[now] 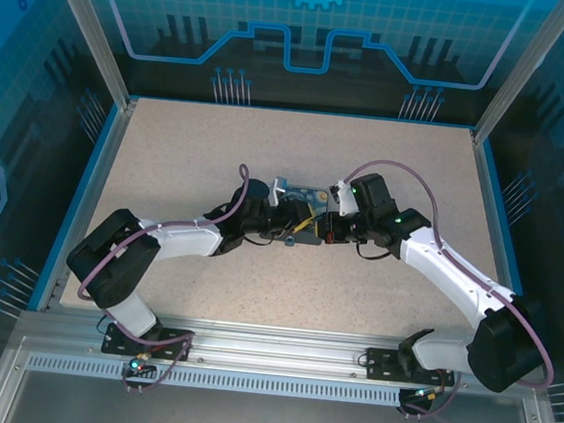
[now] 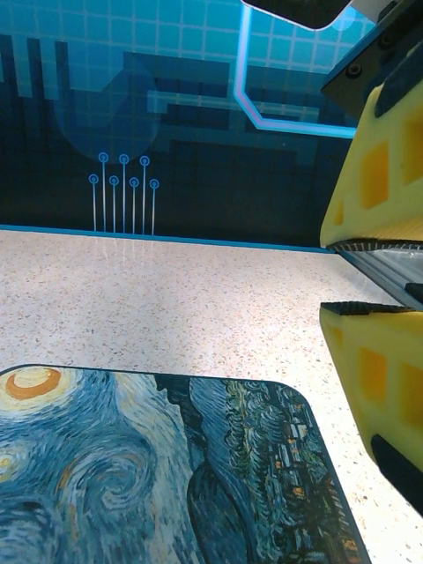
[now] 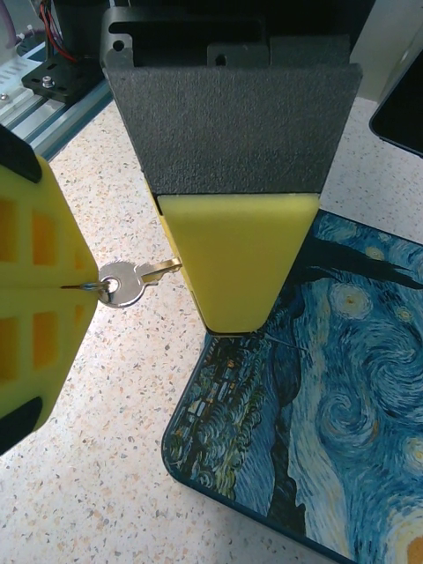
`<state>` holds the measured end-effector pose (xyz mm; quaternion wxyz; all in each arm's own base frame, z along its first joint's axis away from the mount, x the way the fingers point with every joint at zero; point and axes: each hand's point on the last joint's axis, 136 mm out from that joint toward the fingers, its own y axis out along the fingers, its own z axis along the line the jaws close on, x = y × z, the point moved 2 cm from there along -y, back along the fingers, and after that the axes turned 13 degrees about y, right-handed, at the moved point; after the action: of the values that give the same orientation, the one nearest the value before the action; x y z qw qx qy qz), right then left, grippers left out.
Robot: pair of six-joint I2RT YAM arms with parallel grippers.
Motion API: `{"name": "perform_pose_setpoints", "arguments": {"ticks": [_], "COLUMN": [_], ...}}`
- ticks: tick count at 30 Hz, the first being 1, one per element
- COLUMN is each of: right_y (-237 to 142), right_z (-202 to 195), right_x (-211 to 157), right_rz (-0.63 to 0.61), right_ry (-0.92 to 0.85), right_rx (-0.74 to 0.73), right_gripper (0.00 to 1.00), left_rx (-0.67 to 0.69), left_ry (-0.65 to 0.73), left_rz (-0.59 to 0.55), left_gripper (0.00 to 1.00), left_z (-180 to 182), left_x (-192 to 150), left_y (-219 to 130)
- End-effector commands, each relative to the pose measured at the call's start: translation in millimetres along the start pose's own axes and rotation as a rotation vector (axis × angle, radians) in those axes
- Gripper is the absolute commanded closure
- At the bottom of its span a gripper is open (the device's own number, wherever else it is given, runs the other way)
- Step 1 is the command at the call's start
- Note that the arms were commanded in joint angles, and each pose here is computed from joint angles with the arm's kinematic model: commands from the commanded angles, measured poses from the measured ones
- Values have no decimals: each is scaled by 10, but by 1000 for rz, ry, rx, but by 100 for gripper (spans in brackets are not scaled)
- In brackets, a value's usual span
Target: Unlock the padlock with the key
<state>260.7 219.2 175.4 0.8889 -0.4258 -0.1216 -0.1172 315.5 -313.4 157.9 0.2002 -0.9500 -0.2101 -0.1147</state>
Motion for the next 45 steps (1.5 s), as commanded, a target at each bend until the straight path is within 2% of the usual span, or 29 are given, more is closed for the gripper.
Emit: {"name": "perform_pose_setpoints", "arguments": {"ticks": [1, 7, 9, 11, 14, 18, 23, 26, 29, 32, 34, 37, 41, 45], "right_y": [-22, -32, -39, -79, -214, -454, -596, -656, -723, -777, -790, -824, -808, -778], "right_z": [74, 56, 47, 20, -49, -138, -194, -275, -431, -476, -459, -461, -463, -396], "right_x": [69, 67, 65, 77, 120, 197, 309, 429, 568, 703, 767, 844, 930, 1026], "right_rz": [-13, -17, -19, -31, -79, -151, -200, -269, -354, -437, -471, -503, -551, -523], "right_ry": [0, 3, 5, 9, 19, 56, 82, 109, 213, 307, 310, 323, 398, 423], "right_rx": [30, 28, 27, 11, -13, -10, -20, -86, -161, -98, -31, -5, 150, 172], "right_gripper": [100, 100, 100, 83, 45, 1, 0, 0, 0, 0, 0, 0, 0, 0], "left_rx": [-20, -22, -24, -25, -26, -42, -80, -91, -88, -75, -70, -82, -108, -122], "left_ry": [8, 10, 11, 17, 50, 125, 248, 327, 399, 457, 485, 511, 521, 523], "left_rz": [28, 34, 34, 33, 20, -12, -69, -113, -157, -209, -246, -303, -377, -425], "left_gripper": [78, 90, 100, 100, 100, 100, 100, 100, 100, 100, 100, 100, 100, 100], "left_z": [-23, -33, -39, -39, -61, -140, -344, -477, -594, -688, -730, -807, -893, -968], "left_x": [-76, -94, -94, -92, -61, 12, 139, 228, 313, 405, 461, 538, 633, 704], "left_y": [44, 64, 72, 75, 51, -13, -123, -198, -269, -338, -375, -428, -487, -531]}}
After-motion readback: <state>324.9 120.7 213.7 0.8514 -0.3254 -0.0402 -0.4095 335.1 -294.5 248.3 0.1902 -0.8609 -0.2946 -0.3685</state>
